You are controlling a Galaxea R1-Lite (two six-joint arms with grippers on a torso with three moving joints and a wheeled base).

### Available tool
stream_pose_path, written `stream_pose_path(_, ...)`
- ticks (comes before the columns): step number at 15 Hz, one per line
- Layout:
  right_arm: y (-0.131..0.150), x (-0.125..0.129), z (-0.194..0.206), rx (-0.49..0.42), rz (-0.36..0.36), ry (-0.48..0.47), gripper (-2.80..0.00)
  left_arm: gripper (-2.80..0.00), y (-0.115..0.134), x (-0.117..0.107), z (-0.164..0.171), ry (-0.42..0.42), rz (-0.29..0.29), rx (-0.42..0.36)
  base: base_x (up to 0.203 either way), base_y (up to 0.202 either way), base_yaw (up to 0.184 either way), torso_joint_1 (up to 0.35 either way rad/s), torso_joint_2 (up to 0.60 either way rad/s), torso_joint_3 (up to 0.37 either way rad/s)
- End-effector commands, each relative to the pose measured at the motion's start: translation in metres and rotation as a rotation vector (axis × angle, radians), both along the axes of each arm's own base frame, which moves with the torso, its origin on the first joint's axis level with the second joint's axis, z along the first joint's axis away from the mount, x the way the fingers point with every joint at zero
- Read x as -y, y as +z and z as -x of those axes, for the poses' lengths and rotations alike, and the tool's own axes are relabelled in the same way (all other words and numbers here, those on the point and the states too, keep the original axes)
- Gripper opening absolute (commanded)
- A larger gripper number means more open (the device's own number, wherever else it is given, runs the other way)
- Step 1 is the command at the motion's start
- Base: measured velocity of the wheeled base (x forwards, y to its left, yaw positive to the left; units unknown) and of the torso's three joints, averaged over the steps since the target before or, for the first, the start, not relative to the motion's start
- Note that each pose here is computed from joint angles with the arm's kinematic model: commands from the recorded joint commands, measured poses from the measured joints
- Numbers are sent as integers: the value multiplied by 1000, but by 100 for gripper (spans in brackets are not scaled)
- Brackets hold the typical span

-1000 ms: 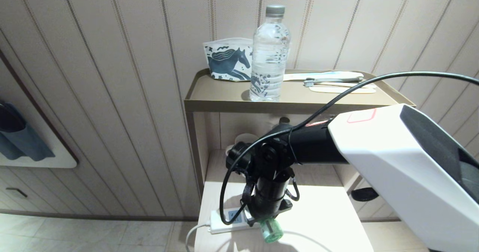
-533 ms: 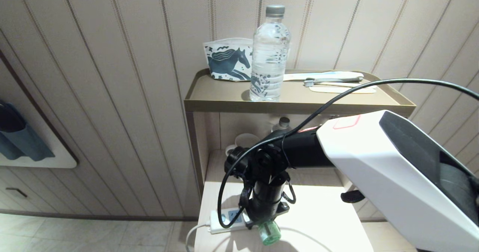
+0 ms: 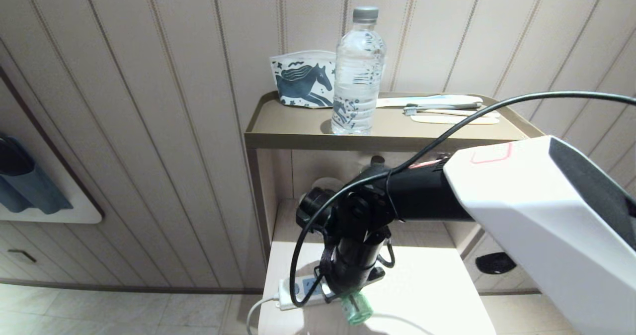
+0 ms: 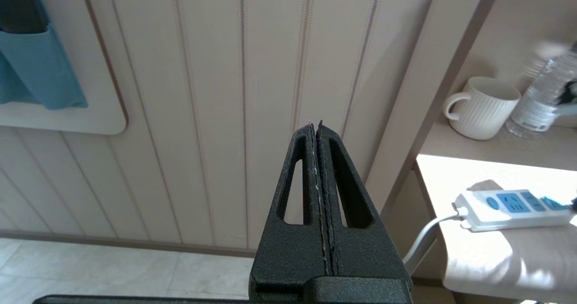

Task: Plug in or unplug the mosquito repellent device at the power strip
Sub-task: Insert the plug into the socket

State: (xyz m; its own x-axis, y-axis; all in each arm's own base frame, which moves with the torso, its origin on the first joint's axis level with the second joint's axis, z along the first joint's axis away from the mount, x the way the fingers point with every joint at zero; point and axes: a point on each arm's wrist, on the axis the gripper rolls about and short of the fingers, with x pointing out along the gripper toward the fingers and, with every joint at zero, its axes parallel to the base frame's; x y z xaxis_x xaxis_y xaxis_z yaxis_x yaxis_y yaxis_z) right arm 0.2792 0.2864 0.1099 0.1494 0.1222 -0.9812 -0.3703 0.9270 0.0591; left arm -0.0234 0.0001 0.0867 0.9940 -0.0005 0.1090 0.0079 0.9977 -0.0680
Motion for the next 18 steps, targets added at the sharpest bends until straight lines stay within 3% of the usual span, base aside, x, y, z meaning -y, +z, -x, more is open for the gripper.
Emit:
stream_pose_path(1, 25, 1, 6, 49, -45, 24, -280, -280, 0, 0, 0, 0, 1, 0, 0, 0, 0, 0, 0, 0)
stream_pose_path(7, 5, -17, -15, 57, -35, 72, -280, -280, 0, 0, 0, 0, 1, 0, 0, 0, 0, 0, 0, 0)
stream_pose_path(18, 26, 6, -13, 19, 44, 132, -280, -280, 0, 0, 0, 0, 2, 0, 0, 0, 0, 0, 0, 0)
